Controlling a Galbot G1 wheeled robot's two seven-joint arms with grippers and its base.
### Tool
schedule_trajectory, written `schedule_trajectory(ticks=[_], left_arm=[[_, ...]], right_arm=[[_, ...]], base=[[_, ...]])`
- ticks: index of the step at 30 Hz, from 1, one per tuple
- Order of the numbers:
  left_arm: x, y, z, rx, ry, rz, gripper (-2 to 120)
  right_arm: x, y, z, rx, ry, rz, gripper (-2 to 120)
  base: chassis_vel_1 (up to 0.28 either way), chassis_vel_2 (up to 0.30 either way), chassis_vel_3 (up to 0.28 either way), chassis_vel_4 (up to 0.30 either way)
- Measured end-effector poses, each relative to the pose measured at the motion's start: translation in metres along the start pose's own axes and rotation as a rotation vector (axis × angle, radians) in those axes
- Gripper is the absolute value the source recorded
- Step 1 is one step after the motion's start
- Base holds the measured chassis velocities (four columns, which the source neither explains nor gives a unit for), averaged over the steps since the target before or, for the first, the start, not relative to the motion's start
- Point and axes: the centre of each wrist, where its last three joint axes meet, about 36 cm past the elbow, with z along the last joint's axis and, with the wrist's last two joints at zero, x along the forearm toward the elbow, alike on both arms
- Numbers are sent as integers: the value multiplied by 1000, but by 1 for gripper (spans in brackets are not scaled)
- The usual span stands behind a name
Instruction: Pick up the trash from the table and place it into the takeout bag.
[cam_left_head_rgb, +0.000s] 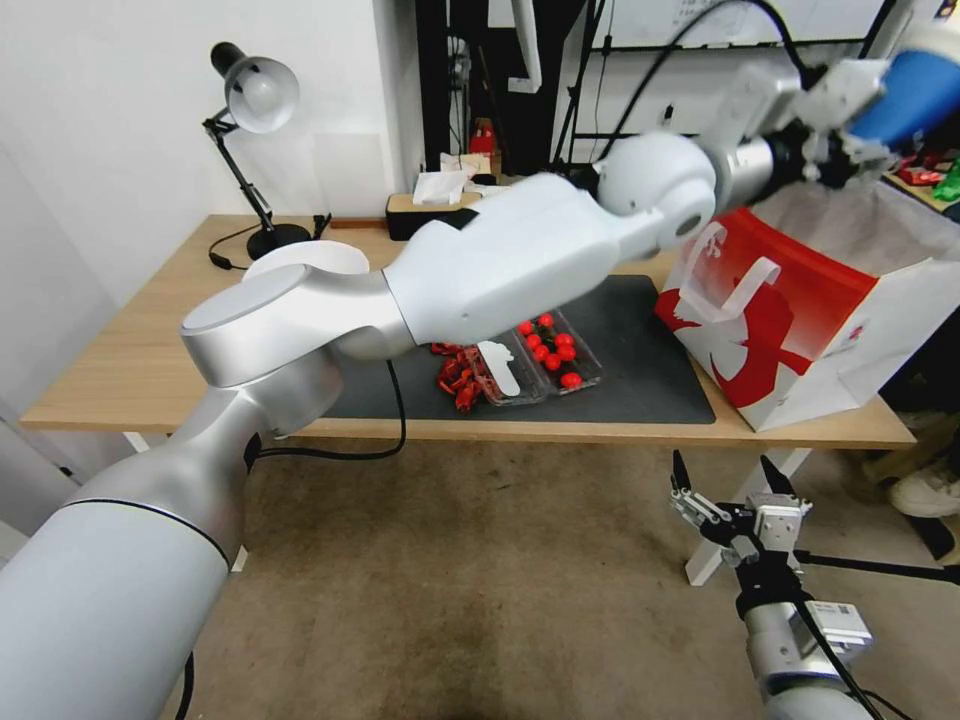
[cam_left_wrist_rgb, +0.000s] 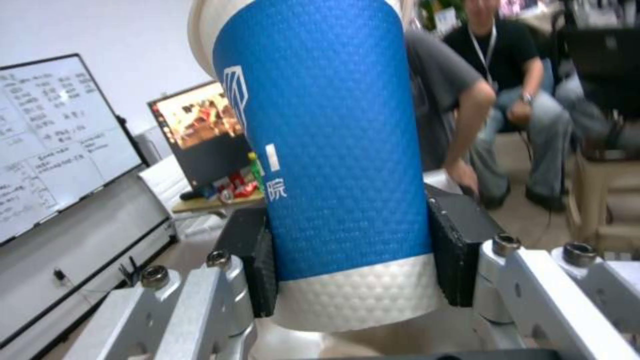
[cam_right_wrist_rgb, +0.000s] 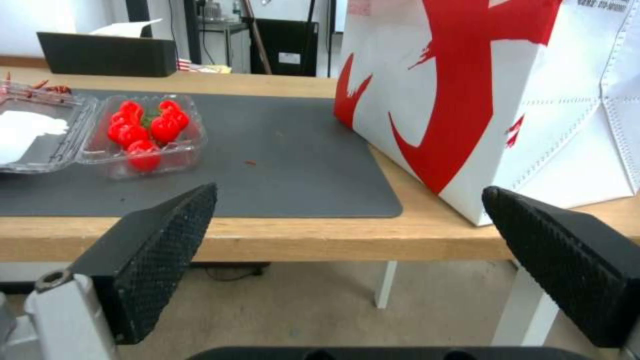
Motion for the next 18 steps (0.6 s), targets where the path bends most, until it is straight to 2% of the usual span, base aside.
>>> schedule_trajectory(ticks=[4,10,14,15,16,18], left_arm=[[-2,-4,13,-24,42,10,44],[-3,-6,21,-34,74,7,44],[-4,-5,28,-44,112,-24,44],[-4,-6,28,-48,118,-40,50],[-4,-6,28,-48,118,-40,50],[-4,-8,27,-34,129,-67,71]], right_arm=[[2,-2,1,5,8,0,100],[2,-4,1,10,9,1,100],[1,-3,2,9,9,-2,100],[1,-2,2,6,10,-5,100],[1,-2,2,6,10,-5,100],[1,-1,5,5,17,-7,100]], base=[[0,0,0,0],[0,0,0,0],[0,0,0,0],[0,0,0,0],[0,0,0,0],[0,0,0,0]])
